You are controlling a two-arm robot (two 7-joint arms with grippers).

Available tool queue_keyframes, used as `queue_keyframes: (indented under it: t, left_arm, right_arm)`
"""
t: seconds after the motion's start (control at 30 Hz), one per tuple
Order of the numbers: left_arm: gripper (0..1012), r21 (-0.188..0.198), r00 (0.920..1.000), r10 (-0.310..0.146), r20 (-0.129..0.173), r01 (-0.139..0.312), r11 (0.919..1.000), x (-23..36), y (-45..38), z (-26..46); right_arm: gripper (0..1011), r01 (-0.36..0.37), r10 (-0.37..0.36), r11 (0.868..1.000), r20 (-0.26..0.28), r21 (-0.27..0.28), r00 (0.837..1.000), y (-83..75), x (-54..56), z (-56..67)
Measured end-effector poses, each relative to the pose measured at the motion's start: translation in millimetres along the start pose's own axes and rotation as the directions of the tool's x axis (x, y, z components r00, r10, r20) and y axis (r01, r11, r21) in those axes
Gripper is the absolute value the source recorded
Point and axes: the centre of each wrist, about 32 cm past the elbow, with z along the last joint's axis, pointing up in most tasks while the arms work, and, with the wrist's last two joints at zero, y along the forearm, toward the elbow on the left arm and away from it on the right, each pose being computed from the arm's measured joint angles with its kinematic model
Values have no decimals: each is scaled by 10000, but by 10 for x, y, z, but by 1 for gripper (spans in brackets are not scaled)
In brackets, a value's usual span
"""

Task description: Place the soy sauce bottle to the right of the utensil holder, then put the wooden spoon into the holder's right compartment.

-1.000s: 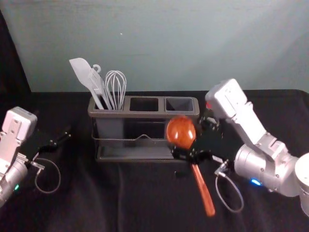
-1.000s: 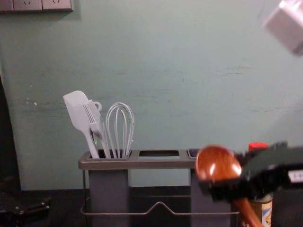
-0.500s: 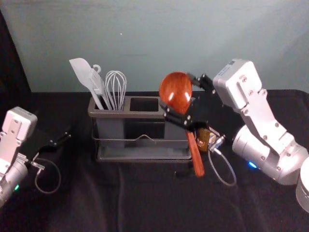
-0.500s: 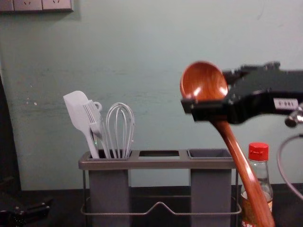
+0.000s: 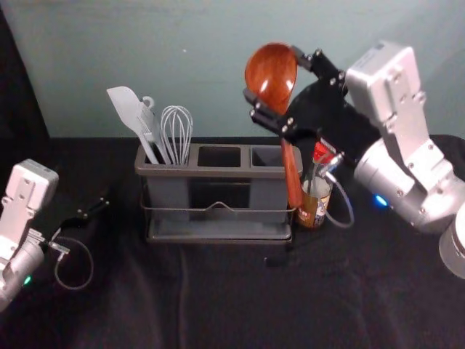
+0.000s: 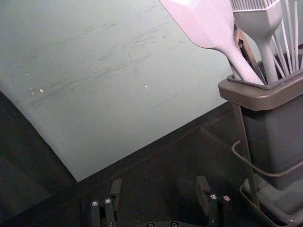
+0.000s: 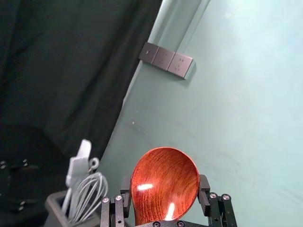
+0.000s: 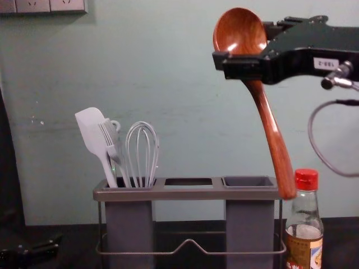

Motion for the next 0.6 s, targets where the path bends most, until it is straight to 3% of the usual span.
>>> queue_keyframes:
  t: [0.43, 0.6]
  left_arm:
    - [1011, 0, 10000, -1, 0, 1, 10000, 0, 0, 0]
    - [1011, 0, 10000, -1, 0, 1, 10000, 0, 0, 0]
  right_arm:
    - [840, 83, -82, 9999, -69, 68, 9999, 495, 298, -108]
    - [841, 41, -41, 10000, -10, -61, 10000, 653, 362, -144]
